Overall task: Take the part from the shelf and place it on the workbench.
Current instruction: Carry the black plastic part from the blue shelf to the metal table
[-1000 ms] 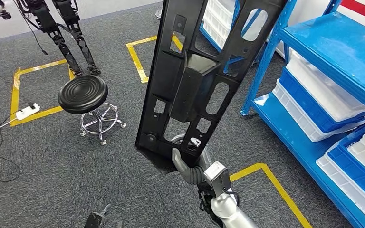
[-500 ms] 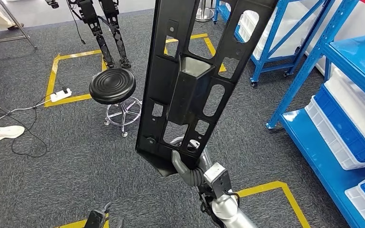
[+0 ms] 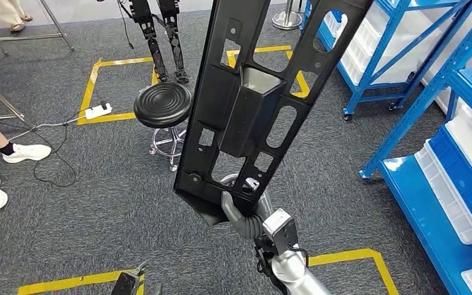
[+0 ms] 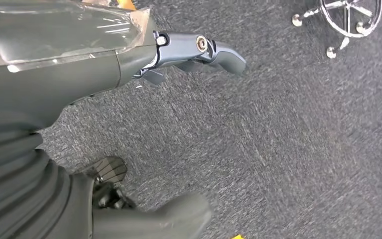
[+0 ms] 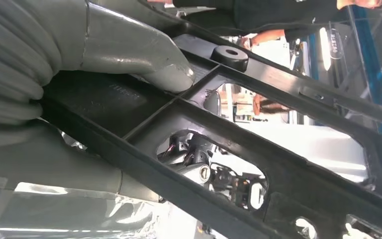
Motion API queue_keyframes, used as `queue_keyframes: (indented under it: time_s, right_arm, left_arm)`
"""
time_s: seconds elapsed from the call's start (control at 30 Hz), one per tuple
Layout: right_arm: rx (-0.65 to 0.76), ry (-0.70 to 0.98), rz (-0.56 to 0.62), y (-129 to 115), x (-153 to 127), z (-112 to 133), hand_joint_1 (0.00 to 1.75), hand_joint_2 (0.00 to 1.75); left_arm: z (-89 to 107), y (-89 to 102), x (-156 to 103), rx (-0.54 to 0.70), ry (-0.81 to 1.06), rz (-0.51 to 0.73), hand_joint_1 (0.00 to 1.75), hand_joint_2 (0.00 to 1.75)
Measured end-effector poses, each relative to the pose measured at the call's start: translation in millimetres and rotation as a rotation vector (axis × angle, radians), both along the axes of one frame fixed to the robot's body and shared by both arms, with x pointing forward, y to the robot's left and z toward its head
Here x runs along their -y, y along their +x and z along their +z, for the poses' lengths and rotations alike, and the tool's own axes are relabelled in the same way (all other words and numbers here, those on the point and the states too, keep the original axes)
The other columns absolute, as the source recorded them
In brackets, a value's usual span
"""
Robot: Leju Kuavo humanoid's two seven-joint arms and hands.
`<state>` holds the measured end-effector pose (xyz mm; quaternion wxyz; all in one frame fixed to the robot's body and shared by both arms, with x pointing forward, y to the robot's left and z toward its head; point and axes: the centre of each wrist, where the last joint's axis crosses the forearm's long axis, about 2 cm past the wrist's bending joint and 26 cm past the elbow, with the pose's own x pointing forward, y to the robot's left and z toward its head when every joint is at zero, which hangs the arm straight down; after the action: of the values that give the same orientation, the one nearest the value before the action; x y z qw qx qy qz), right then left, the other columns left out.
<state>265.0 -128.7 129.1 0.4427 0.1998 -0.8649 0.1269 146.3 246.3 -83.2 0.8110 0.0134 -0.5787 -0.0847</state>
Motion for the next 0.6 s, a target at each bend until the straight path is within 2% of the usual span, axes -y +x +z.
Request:
queue_keyframes:
  time_s: [0.23,0.6]
  right_arm:
    - [-0.001,0.000,-0.001,-1.8,0.7,-0.9,1.75,1.75]
    - [0.003,-0.010,-0.002,-7.5,2.2,-2.9,1.75,1.75]
  left_arm:
    - [1.1,2.8,2.2,0.007,-0.003,0.000,0.00,1.75]
    - [-0.8,-2.9,2.0,-0.006,0.000,0.002,0.00,1.75]
